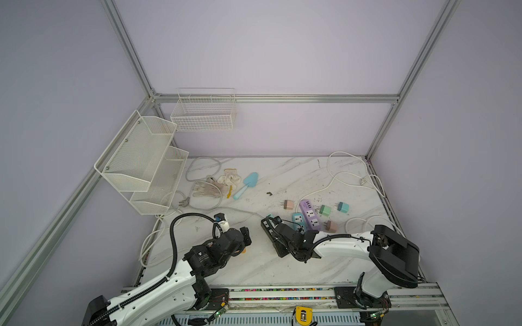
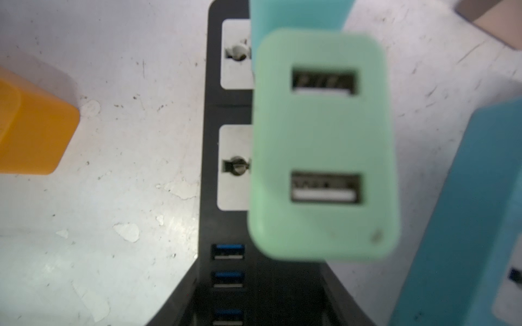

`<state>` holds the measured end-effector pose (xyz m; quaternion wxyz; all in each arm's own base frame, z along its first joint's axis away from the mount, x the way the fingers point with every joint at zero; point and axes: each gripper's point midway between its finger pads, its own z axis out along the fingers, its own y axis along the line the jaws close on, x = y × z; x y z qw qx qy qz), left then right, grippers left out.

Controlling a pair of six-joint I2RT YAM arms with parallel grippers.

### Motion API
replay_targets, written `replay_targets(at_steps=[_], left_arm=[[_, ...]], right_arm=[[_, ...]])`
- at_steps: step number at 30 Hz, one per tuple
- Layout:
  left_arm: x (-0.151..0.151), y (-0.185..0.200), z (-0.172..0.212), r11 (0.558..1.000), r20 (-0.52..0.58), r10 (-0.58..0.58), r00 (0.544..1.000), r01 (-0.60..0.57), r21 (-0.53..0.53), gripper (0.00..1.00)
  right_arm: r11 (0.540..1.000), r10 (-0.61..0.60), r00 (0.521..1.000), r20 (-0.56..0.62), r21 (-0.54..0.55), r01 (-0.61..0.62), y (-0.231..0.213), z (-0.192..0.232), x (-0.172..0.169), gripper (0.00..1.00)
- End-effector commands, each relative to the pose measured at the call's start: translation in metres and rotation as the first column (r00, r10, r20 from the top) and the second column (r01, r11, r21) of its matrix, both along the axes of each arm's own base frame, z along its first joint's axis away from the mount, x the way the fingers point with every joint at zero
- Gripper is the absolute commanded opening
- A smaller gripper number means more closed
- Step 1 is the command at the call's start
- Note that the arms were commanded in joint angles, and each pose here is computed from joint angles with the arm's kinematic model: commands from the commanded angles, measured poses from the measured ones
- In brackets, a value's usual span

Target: Pull the plug off the socket

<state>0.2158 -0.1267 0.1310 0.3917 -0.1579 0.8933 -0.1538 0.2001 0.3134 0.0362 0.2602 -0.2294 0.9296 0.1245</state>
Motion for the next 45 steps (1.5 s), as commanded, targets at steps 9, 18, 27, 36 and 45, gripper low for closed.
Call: replay_targets(at_steps=[9,18,27,36,45], left_arm=[[0.008,-0.014,0.005,0.999,0.026,-0.028,0.999,0.029,-0.044,0.95],[0.006,-0.019,0.010,0.996,0.029,-0.054,0.998,0.056,-0.069,0.95],[0.009,-0.044,0.012,0.980,0.030,-0.114,0.993,0.117,-0.158,0.92],[0.020,-0.082,0.001,0.952,-0.002,-0.154,0.988,0.148,-0.269,0.84],[0.024,-0.104,-0.027,0.928,-0.039,-0.154,0.987,0.131,-0.348,0.68]], right_arm=[[0.994,-0.112,0.994,0.007,0.003,0.112,-0.008,-0.012,-0.005,0.52],[0.996,-0.084,0.996,0.024,0.045,0.083,-0.001,0.004,-0.005,0.72],[0.990,-0.058,0.997,0.050,0.129,0.051,-0.002,0.051,-0.009,0.78],[0.989,-0.052,0.997,0.061,0.138,0.043,0.002,0.078,-0.001,0.80],[0.993,-0.057,0.998,0.033,0.106,0.053,0.000,0.075,0.011,0.71]])
